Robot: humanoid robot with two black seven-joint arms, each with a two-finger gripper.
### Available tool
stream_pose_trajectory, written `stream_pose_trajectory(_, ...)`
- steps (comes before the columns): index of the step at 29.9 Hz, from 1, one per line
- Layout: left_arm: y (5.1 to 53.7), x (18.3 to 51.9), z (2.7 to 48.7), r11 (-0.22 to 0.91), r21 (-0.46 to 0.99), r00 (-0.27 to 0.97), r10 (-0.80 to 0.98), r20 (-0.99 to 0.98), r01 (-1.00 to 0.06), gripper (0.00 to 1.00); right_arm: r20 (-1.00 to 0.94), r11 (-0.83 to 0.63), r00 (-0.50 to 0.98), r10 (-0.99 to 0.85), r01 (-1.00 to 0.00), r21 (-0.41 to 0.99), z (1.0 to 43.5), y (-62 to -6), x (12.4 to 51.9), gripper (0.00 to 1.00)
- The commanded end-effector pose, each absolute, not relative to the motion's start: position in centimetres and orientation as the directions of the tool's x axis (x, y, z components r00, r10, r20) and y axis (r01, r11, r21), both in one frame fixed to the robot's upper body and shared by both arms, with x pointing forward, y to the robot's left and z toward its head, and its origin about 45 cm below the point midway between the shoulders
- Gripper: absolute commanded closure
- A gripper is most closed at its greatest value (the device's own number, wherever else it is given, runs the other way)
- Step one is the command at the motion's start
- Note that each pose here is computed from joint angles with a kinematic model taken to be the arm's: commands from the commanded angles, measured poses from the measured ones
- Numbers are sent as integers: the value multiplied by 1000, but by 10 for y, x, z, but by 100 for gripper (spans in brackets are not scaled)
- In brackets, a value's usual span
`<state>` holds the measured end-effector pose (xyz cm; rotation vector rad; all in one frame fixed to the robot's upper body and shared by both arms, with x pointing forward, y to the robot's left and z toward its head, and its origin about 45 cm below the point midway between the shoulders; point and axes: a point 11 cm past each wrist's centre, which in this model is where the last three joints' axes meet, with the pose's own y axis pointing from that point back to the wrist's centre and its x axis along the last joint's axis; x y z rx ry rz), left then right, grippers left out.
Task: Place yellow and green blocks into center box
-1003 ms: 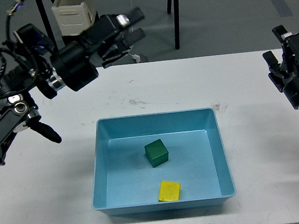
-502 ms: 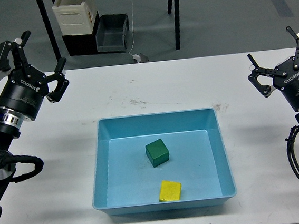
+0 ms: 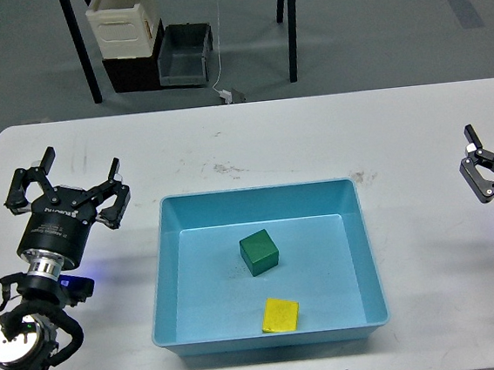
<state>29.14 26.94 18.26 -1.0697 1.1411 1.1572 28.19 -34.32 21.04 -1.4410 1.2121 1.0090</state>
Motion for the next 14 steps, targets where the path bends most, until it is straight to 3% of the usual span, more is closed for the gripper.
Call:
stream_pose_trajectory(1, 259, 283, 178, 64, -49, 51, 21, -998, -997, 0, -979, 58, 146, -141, -986, -155, 205, -359, 270, 0)
stream_pose_trajectory(14, 249, 281, 178, 39, -57, 56, -36, -998, -998, 0, -993, 177, 83, -82, -979, -96, 180, -368, 241, 0)
